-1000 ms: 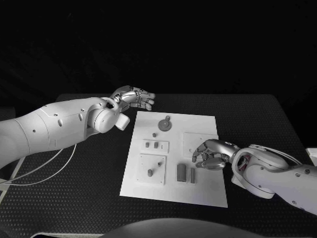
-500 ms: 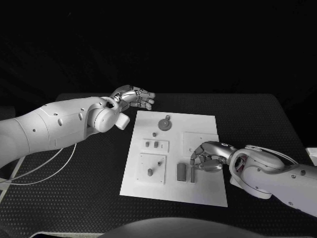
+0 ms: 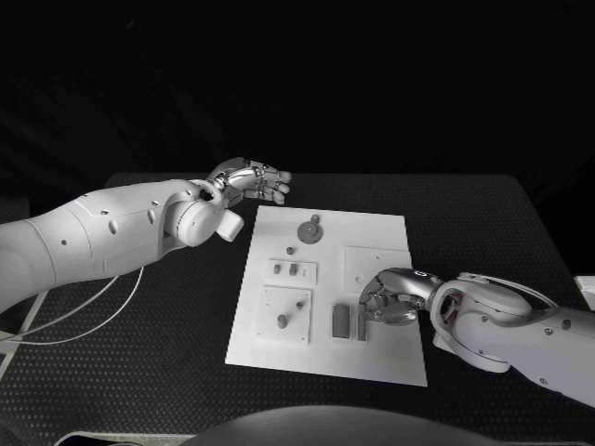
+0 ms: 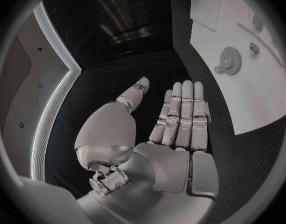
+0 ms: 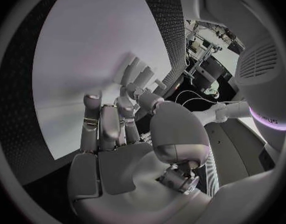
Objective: Assemble the parts on the task board
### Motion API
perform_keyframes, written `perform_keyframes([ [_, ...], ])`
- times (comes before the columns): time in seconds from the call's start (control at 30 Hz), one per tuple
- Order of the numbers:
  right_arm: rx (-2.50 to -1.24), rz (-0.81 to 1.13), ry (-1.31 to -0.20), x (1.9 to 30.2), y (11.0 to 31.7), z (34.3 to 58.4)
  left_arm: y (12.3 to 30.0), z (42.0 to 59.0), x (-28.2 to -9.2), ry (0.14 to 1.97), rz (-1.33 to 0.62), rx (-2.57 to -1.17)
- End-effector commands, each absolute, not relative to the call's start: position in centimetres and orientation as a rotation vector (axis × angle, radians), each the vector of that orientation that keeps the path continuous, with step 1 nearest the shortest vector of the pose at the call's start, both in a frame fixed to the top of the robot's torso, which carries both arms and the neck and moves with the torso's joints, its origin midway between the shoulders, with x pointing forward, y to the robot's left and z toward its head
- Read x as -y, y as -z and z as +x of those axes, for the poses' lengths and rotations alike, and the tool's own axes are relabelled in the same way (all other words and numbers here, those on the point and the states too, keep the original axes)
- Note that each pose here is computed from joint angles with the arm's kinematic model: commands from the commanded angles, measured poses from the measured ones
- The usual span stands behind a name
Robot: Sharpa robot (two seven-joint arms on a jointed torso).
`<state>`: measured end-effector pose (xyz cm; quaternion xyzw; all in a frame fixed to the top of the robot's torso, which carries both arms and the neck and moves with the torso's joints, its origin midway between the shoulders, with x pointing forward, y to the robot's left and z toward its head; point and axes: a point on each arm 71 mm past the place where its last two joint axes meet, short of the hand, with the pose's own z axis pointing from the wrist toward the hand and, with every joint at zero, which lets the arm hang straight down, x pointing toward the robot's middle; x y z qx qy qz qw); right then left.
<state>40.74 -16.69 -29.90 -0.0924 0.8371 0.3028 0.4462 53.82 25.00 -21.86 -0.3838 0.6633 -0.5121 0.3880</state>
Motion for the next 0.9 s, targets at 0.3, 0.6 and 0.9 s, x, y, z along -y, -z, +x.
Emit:
perform_keyframes([
  [0.3,-2.097,-0.278,-0.743,16.4,30.3,40.5,21.8,53.8,-24.8,1.324,-0.972,-1.689],
  [0.6,-2.031,-0.317,-0.698,15.9,30.5,40.4,21.8,53.8,-24.8,1.324,-0.972,-1.691],
  [0.9,-2.004,-0.396,-0.653,15.5,31.2,40.0,21.8,53.8,-24.8,1.326,-0.972,-1.694],
])
